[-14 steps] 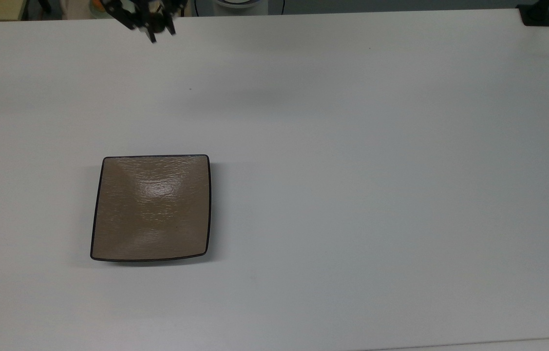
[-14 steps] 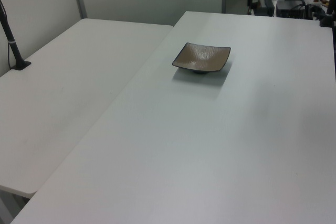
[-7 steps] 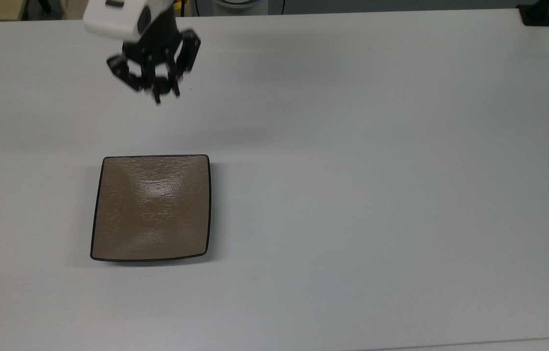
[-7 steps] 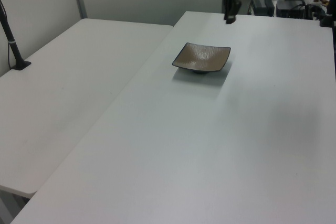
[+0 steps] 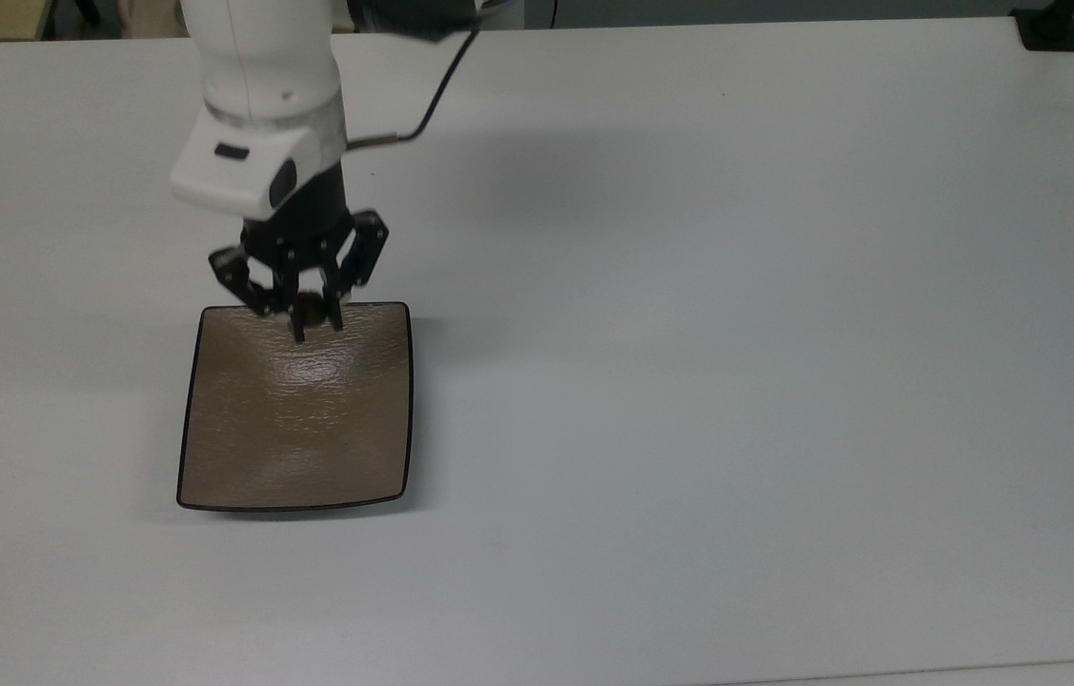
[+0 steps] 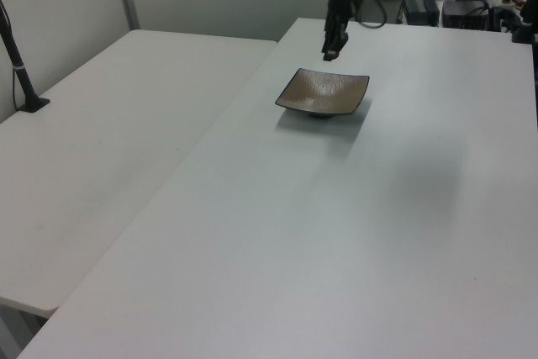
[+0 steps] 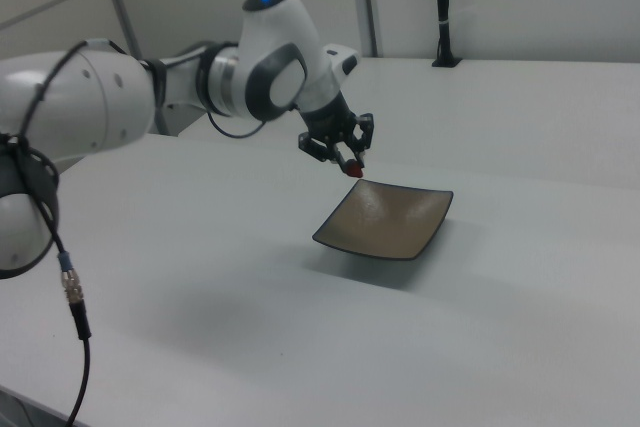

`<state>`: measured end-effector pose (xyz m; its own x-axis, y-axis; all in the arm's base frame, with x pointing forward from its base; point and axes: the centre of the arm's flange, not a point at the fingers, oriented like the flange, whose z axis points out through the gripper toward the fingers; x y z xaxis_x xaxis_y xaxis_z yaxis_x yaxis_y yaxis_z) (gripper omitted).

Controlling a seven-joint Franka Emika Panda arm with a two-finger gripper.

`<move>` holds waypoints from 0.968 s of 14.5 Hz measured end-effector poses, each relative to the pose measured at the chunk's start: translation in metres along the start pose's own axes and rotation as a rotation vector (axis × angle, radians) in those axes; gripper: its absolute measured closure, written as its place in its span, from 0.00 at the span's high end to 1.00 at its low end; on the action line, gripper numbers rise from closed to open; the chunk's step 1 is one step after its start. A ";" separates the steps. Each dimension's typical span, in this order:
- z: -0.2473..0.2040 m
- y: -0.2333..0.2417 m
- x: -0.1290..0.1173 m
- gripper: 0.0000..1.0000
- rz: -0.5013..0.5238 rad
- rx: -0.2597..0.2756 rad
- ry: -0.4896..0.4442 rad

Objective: Strawberries on a ceramic plate
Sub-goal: 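Lower the strawberry onto the plate center and open the gripper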

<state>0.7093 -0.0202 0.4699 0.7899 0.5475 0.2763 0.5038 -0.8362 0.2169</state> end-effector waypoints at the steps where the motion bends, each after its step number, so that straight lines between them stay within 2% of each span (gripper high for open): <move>1: 0.007 0.001 0.002 0.30 0.001 -0.014 0.019; 5: 0.021 0.004 0.005 0.30 0.002 -0.061 0.084; 10: 0.058 -0.001 -0.001 0.30 0.000 -0.045 0.057; 14: 0.090 -0.002 -0.004 0.30 0.000 -0.064 0.080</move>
<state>0.7364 -0.0235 0.3841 0.7580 0.5505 0.3497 0.4782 -0.8338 0.2760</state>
